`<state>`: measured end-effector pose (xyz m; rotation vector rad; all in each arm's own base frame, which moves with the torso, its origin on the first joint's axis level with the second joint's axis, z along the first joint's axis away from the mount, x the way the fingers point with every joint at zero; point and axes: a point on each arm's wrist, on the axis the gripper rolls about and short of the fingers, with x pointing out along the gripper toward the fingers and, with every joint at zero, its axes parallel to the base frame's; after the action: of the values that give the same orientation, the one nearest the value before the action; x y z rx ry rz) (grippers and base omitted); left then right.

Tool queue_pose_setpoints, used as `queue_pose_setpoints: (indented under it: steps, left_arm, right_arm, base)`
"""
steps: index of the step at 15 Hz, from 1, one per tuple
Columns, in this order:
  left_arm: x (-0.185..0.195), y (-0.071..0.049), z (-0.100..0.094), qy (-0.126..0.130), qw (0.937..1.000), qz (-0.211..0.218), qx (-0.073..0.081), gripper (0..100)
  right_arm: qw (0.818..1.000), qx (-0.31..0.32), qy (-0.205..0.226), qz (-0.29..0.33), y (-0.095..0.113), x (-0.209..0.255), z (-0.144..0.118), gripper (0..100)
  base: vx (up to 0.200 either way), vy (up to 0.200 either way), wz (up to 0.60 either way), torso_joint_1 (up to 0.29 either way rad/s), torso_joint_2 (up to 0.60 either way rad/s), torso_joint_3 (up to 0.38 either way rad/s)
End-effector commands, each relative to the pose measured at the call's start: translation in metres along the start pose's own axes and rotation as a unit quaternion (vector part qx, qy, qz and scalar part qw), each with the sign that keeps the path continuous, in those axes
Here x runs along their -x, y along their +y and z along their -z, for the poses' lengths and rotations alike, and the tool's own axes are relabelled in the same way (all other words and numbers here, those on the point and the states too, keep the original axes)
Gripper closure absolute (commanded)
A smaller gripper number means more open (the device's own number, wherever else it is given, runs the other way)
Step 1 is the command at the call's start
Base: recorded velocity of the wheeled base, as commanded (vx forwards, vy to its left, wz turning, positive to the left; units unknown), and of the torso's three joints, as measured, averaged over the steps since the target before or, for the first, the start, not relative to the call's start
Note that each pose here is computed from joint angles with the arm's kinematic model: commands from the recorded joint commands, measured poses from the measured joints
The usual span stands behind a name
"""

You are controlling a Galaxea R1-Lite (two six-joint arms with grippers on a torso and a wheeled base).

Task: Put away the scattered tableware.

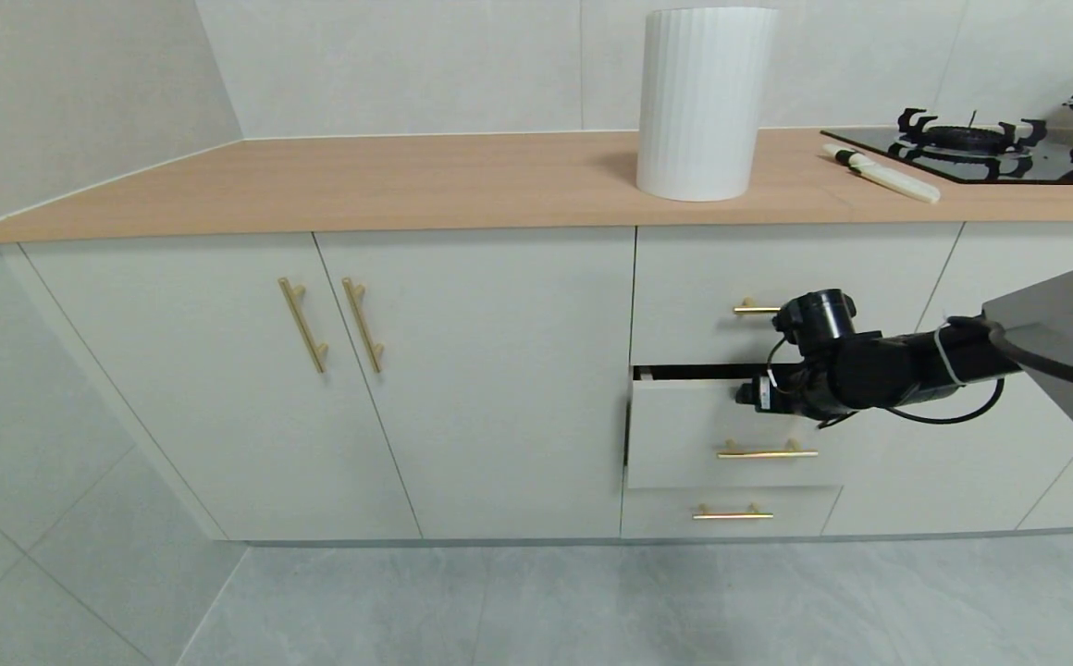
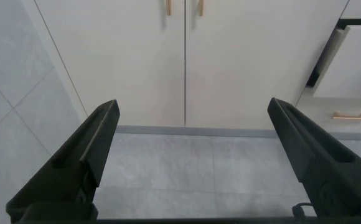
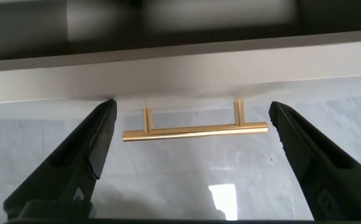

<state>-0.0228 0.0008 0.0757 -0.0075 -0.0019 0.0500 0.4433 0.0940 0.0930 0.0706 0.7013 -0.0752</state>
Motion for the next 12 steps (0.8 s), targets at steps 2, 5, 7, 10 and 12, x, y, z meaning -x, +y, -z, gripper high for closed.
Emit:
queue_pose_setpoints:
  steps: [2,5,7,10,12]
  left_arm:
    - [0.0,0.0,0.0,0.0,1.0,0.0,0.0,0]
    - [0.0,0.0,0.0,0.0,1.0,0.0,0.0,0]
    - [0.0,0.0,0.0,0.0,1.0,0.0,0.0,0]
    - [0.0,0.0,0.0,0.0,1.0,0.0,0.0,0]
    - [0.0,0.0,0.0,0.0,1.0,0.0,0.0,0]
  right_arm:
    - [1.0,-0.006,-0.011,0.002,-0.003,-0.013,-0.001,0]
    - [0.998,-0.021,-0.06,-0.002,-0.008,-0.024,-0.007,0]
    - [0.996,-0.029,-0.085,-0.003,-0.011,-0.029,-0.01,0]
    - [0.994,-0.034,-0.101,0.003,-0.012,-0.03,-0.012,0]
    - [0.994,-0.035,-0.105,0.002,-0.012,-0.029,-0.013,0]
  base:
    - [0.0,0.0,0.0,0.0,0.0,0.0]
    - [0.0,0.0,0.0,0.0,0.0,0.0]
    - [0.0,0.0,0.0,0.0,0.0,0.0]
    - [0.0,0.0,0.0,0.0,0.0,0.0]
    - [0.0,0.0,0.0,0.0,0.0,0.0]
